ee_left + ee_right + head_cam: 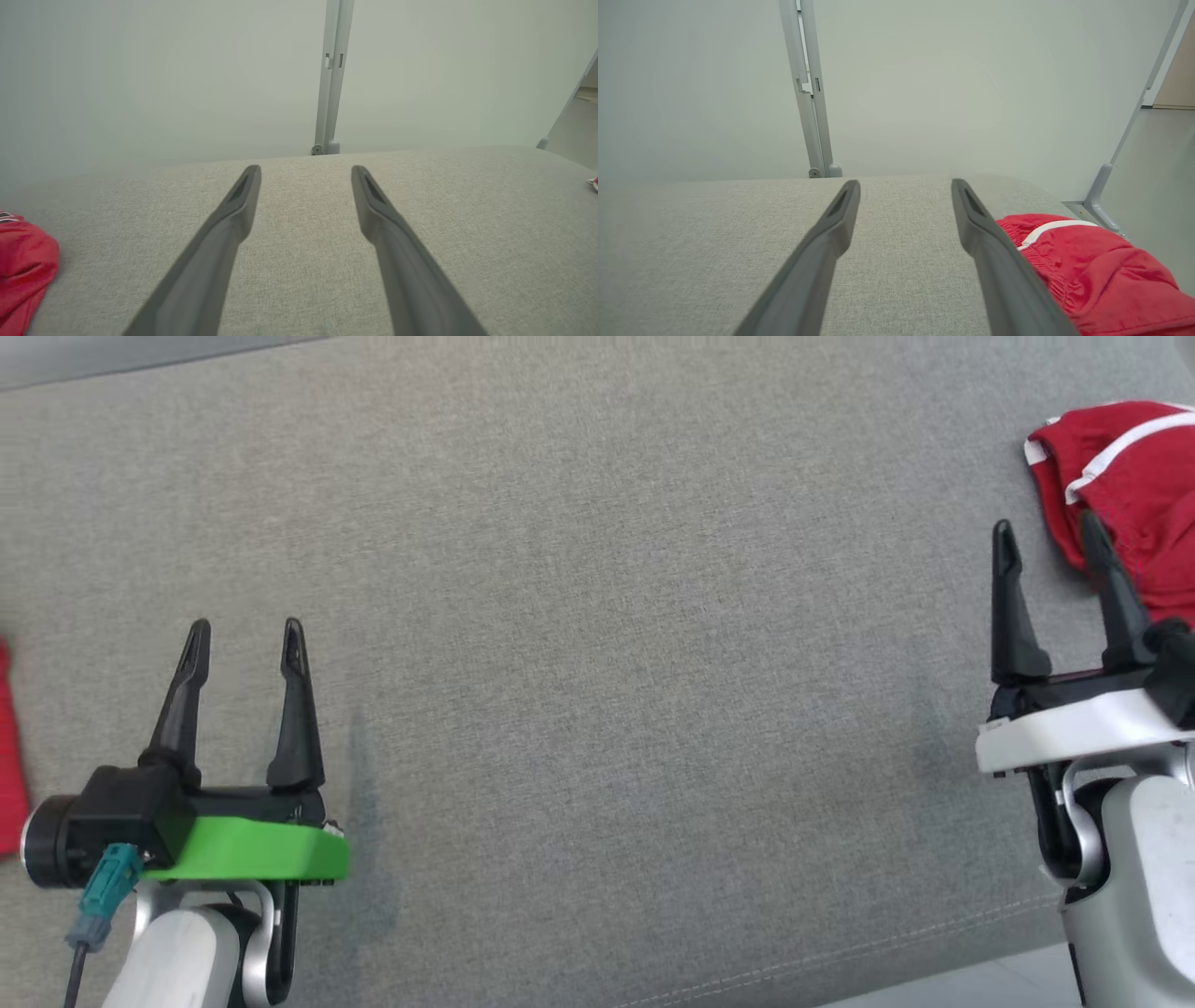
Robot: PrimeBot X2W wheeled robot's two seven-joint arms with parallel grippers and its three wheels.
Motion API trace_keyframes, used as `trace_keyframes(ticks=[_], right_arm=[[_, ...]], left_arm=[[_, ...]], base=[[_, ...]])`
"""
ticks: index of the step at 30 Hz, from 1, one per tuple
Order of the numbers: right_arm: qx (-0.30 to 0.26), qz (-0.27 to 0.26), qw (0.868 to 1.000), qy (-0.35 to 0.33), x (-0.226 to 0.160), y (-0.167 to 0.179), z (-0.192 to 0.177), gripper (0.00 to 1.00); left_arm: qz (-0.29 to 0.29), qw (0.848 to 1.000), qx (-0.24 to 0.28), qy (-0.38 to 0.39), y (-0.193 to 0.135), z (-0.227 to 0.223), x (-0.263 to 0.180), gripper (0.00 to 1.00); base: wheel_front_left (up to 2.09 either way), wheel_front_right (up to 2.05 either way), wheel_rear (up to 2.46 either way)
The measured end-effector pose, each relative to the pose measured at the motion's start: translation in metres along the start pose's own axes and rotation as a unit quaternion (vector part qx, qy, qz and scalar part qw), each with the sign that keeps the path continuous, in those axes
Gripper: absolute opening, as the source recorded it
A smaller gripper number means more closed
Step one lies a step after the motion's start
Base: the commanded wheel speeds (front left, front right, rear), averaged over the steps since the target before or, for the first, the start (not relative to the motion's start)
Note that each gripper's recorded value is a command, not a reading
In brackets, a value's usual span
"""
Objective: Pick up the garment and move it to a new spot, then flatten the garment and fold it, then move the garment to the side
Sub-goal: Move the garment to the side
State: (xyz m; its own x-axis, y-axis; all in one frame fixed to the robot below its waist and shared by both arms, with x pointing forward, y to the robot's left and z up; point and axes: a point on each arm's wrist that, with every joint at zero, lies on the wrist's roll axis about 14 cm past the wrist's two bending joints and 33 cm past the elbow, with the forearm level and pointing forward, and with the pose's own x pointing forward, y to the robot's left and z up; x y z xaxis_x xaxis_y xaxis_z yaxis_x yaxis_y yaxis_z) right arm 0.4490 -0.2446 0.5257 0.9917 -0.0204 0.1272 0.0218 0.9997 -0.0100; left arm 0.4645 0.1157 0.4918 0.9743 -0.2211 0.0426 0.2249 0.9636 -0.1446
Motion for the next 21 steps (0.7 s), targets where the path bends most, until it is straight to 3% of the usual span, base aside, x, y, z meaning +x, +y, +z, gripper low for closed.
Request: trace_keyframes(ticks=[11, 21], right_arm=[[0.022, 0.037, 0.999, 0.008, -0.029, 0.036, 0.014, 1.0], [0.033, 0.05, 0.998, 0.006, -0.059, 0.048, 0.026, 1.0]], left_arm=[[0.041, 0.999, 0.011, 0.001, 0.017, 0.02, -0.05, 1.0], [0.058, 0.998, 0.021, -0.012, 0.022, 0.039, -0.084, 1.0]], base=[[0.0, 0.0, 0.0], [0.0, 0.0, 0.0]])
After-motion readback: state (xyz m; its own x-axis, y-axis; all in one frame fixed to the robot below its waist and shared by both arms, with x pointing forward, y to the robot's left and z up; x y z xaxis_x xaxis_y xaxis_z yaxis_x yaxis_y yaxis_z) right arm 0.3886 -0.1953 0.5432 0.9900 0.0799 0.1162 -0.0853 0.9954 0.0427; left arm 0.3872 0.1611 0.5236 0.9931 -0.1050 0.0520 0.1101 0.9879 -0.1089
